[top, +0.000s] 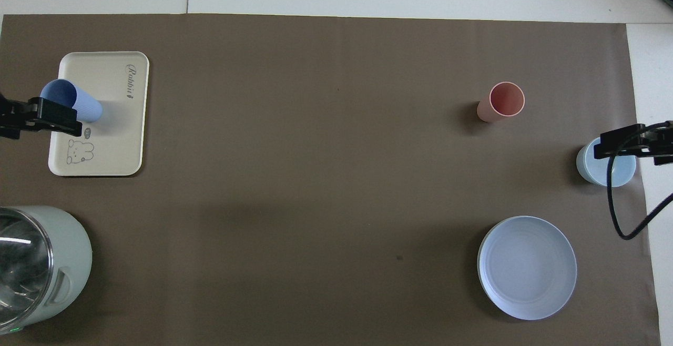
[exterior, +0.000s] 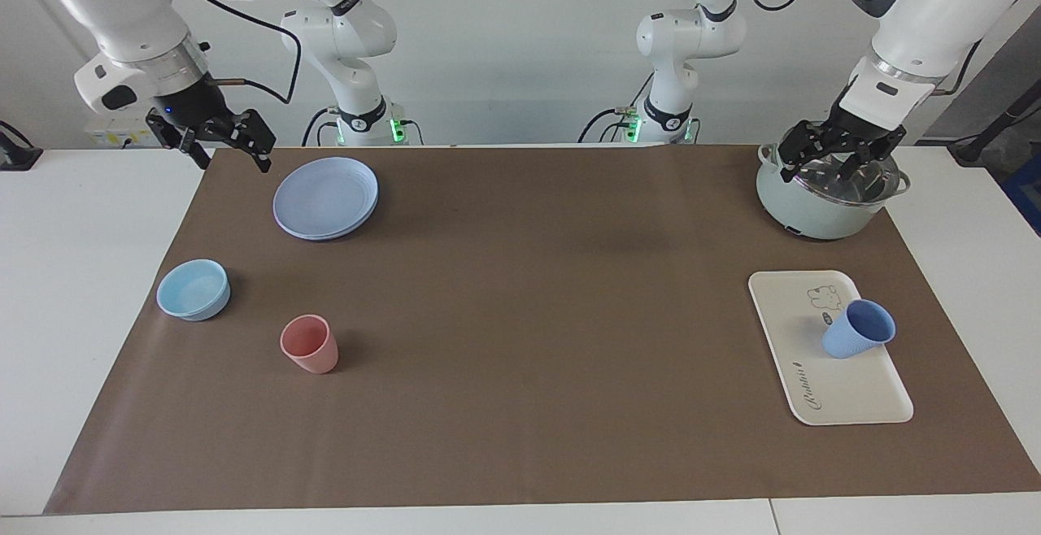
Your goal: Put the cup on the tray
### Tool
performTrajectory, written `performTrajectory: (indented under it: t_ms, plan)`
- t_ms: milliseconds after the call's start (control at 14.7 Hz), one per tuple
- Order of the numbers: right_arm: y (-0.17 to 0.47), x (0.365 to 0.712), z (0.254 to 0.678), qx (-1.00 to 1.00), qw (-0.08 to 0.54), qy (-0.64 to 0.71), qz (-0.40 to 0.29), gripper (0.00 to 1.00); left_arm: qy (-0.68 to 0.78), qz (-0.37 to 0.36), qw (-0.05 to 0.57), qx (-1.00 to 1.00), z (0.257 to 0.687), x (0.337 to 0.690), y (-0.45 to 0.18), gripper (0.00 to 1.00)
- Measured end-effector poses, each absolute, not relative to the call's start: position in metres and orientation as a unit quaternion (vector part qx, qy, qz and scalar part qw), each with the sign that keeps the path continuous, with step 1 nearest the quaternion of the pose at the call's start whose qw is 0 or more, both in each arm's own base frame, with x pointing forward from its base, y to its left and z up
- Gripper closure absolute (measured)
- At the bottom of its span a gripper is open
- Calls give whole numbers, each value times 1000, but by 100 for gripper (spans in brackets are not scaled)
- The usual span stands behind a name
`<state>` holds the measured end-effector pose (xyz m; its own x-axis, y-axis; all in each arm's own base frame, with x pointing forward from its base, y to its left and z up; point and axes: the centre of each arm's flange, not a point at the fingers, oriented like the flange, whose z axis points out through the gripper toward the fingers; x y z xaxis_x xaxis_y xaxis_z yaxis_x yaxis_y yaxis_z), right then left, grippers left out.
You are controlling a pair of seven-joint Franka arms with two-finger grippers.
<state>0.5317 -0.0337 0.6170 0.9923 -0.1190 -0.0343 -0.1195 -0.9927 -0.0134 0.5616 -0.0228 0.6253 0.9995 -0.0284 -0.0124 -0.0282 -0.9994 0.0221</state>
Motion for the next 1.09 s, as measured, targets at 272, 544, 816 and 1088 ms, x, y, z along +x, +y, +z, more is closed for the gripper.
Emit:
performTrajectory:
  t_ms: [272,544,816,1088]
  plan:
    - [-22,531,619,-999,0,48,18,0,-30,-5,11,999,626,562,-22,0]
    - [-17,527,632,-999,-2,44,25,0,-48,0,11,999,626,563,-22,0]
    - [-16,528,636,-999,-2,41,20,0,-53,0,11,999,626,563,-22,0]
    - [-16,529,634,-999,-2,41,23,0,-53,0,11,999,626,563,-22,0]
